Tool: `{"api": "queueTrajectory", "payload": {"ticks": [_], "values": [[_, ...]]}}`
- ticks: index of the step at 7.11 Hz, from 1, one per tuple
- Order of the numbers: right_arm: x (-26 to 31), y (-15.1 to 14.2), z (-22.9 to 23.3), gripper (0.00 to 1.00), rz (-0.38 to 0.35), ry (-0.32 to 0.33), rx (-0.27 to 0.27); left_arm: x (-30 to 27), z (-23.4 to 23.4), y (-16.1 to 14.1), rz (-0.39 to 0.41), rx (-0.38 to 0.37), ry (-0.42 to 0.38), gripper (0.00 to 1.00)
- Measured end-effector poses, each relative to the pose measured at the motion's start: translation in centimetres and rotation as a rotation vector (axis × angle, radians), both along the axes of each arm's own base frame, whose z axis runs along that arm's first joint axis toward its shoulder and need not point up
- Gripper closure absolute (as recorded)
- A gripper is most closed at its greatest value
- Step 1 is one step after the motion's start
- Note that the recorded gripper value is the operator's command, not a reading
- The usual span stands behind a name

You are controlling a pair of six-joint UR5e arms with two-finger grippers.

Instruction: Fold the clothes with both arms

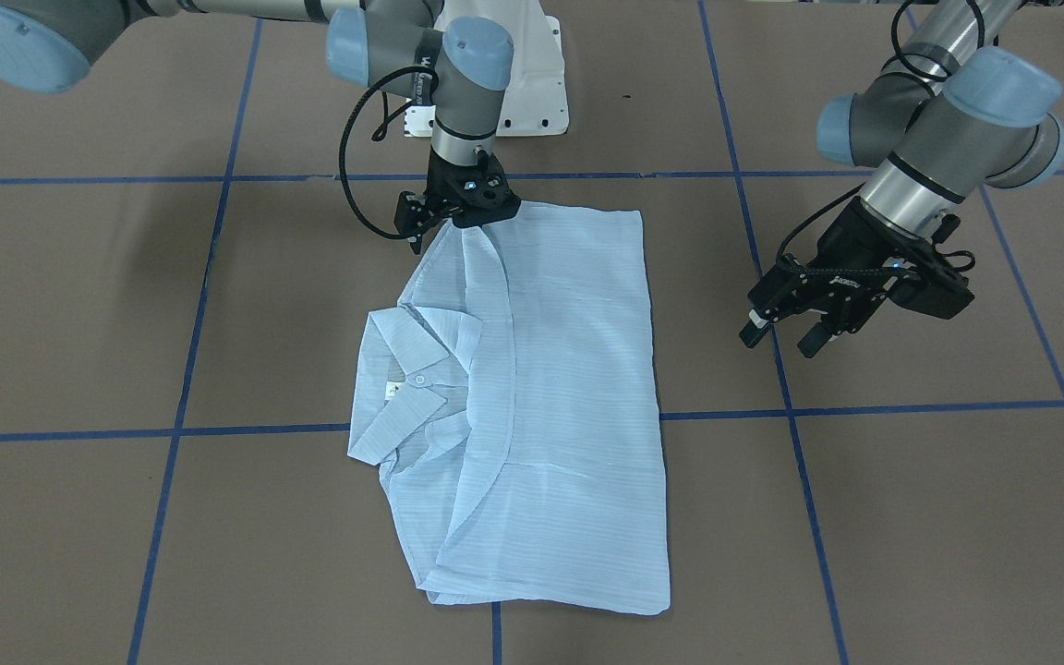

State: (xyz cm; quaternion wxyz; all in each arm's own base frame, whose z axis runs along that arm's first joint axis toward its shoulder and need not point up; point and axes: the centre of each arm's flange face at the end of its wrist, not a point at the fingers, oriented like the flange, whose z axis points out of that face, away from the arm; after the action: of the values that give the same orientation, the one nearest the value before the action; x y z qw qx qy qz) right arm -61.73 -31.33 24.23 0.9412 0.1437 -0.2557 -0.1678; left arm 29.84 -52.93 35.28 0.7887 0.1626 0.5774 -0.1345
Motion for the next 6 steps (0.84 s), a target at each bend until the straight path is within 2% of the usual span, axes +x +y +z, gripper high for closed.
{"api": "queueTrajectory", "payload": {"ticks": [2, 6], "values": [[5.9, 0.4, 3.0, 0.00, -0.032, 0.028, 0.024, 0.0, -0.1, 0.0, 0.000, 0.001, 0.001, 0.00], [14.2, 2.2, 8.8, 0.00, -0.031, 0.083, 0.018, -0.3, -0.9, 0.2, -0.001, 0.015, 0.012, 0.00]]}}
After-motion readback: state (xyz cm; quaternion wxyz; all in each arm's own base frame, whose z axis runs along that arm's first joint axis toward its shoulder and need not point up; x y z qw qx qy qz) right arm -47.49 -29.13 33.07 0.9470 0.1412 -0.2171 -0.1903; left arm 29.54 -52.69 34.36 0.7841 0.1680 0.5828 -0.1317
